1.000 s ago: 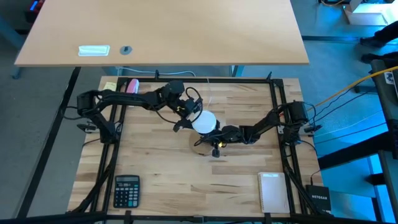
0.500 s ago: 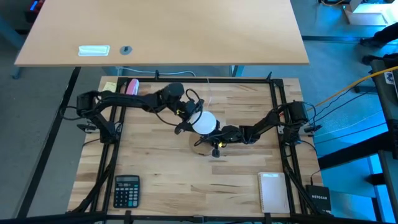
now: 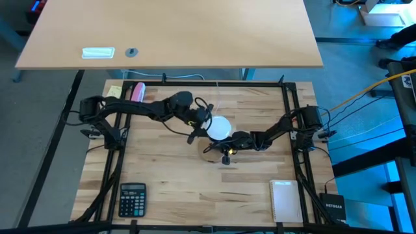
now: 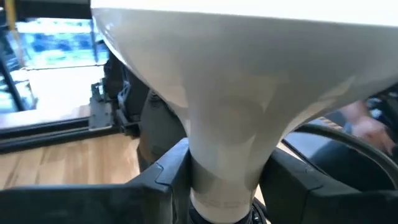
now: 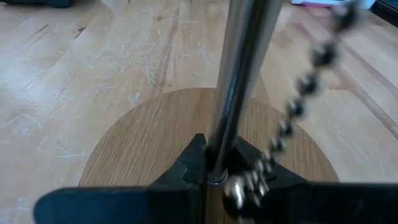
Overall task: Screw lightbulb
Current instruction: Remove the white lightbulb from the lamp
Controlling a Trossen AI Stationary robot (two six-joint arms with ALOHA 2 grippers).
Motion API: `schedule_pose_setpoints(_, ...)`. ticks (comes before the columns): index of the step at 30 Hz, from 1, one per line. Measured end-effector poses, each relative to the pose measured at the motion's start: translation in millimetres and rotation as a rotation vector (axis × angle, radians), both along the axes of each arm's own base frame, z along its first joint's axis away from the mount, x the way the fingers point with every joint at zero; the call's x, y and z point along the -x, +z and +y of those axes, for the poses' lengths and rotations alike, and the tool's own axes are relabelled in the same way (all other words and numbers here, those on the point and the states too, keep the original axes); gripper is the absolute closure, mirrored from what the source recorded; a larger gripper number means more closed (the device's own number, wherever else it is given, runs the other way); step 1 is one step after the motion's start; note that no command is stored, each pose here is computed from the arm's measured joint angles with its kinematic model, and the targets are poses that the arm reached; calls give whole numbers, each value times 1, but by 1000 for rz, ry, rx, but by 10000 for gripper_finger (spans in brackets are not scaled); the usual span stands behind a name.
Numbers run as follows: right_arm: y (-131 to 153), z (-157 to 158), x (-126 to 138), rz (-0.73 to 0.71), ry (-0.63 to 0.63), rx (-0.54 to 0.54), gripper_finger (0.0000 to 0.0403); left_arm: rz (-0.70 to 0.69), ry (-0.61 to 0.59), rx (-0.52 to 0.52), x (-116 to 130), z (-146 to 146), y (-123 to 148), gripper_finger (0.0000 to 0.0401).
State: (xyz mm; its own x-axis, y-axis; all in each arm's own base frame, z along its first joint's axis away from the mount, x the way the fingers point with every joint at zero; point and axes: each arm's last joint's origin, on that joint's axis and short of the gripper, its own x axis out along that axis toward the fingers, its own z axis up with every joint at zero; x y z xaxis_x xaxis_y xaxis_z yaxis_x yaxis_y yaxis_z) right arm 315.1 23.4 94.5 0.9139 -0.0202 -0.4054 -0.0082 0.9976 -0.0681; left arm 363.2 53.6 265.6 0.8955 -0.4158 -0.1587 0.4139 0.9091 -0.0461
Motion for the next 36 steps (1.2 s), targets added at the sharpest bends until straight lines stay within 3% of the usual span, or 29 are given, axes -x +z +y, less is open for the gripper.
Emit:
schedule_pose_setpoints(10, 0, -2, 1, 0, -80, -10, 359, 92, 458, -8, -7, -46, -3, 266)
schedule_pose_setpoints(17, -1, -3, 0, 5, -130, -7, 359, 63, 866, -2, -2, -87, -5, 266)
schedule_pose_setpoints(22, -1, -3, 0, 10, -147, -5, 359, -16, 1118, 69, 4, -110, -6, 266)
schedule_pose_setpoints(28, -1, -4, 0, 6, -144, -4, 359, -40, 1143, 68, 5, -115, -4, 258)
schedule_pose_setpoints(36, -1, -3, 1, 11, -138, 5, 359, -15, 1100, 2, 4, -113, -6, 164)
